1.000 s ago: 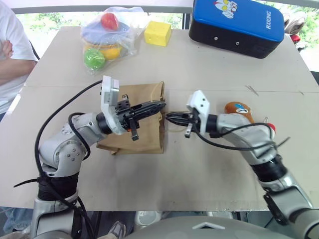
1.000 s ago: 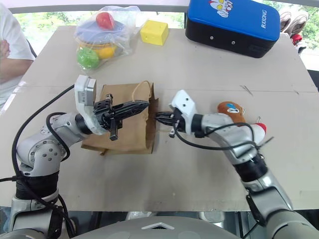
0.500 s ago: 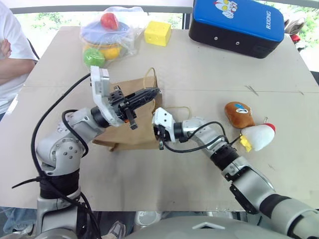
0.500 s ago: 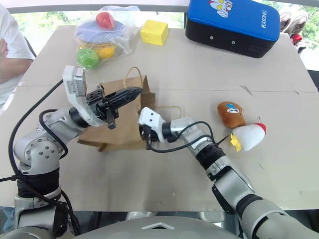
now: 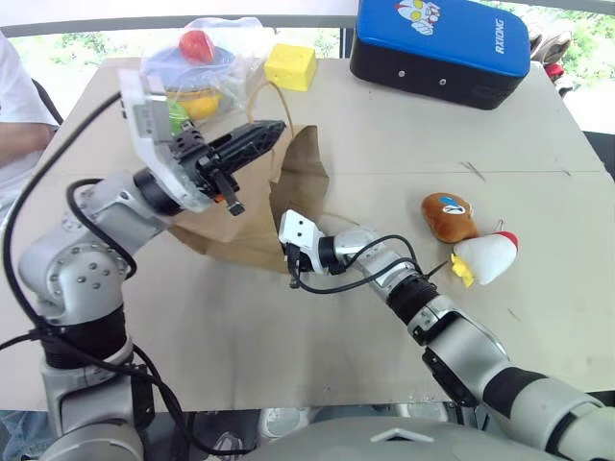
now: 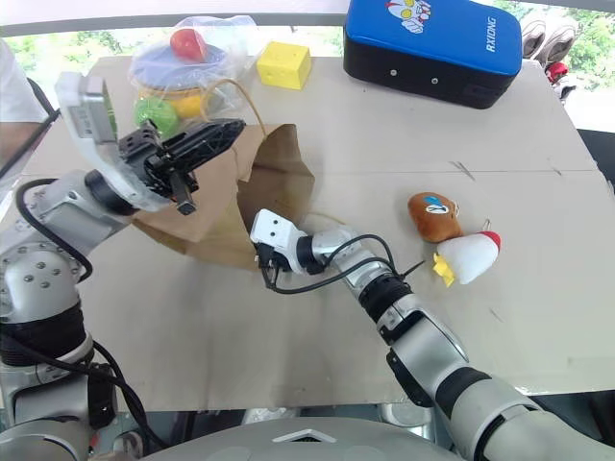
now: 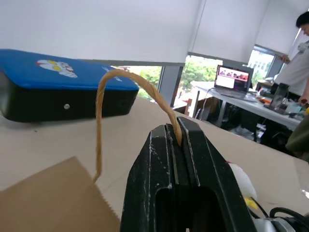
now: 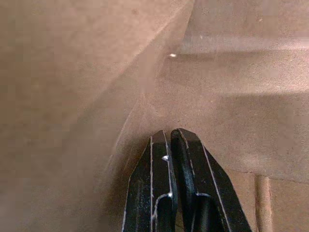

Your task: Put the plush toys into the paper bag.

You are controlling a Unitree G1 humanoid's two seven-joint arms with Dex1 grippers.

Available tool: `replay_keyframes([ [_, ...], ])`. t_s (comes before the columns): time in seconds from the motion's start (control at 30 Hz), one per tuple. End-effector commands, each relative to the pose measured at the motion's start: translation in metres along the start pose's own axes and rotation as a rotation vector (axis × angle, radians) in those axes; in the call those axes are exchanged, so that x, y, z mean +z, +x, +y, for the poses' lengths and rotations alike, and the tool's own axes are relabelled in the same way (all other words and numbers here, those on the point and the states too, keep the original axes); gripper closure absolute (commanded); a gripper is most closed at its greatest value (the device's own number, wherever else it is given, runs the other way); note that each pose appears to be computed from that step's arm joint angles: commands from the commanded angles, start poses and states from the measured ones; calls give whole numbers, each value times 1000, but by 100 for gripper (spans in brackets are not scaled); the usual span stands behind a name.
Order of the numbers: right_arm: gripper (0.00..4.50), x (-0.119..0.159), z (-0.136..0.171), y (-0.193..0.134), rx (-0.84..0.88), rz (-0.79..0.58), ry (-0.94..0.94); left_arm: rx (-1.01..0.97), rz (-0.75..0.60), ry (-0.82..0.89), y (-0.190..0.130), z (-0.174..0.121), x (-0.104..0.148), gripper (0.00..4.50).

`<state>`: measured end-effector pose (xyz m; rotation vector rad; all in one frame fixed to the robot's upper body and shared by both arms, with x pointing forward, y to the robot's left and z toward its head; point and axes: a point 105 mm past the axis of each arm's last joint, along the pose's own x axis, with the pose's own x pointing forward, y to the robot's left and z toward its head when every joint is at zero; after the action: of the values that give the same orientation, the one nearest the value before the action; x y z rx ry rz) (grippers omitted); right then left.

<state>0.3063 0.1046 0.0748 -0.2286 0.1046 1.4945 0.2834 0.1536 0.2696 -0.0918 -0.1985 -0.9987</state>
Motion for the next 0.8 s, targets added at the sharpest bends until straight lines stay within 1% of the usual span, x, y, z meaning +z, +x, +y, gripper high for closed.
replay_keyframes([
  [0.03,445,-2,-10,3,-74,12,55,-18,0,73,-8,-6,13,450],
  [0.1,445,-2,-16,1,-110,14,69,-2,29,71,-17,-1,12,450],
  [0.2,445,-4,-24,1,-166,36,81,22,113,92,-31,8,6,450],
  [0.3,445,0,-25,2,-180,39,74,44,126,154,-35,17,6,450],
  [0.37,445,10,-29,-2,-196,9,48,49,131,186,-34,20,3,450],
  [0.47,445,30,-32,-15,-197,-16,-43,56,159,261,-35,22,-4,450],
  [0.6,445,63,-24,-40,-154,-86,-18,43,178,300,-36,24,-12,450],
  [0.63,422,67,-21,-44,-147,-95,-7,39,181,309,-37,24,-13,450],
  [0.67,395,72,-16,-54,-132,-80,-47,38,180,319,-37,26,-13,450],
  [0.7,342,80,-11,-63,-131,-81,-65,37,176,316,-38,28,-14,450],
  [0.73,342,90,-7,-72,-140,-106,-68,34,177,313,-38,29,-16,450],
  [0.77,280,100,-3,-82,-151,-124,-74,26,180,317,-38,30,-18,450],
  [0.8,241,109,0,-93,-169,-147,-77,21,183,318,-38,30,-20,450],
])
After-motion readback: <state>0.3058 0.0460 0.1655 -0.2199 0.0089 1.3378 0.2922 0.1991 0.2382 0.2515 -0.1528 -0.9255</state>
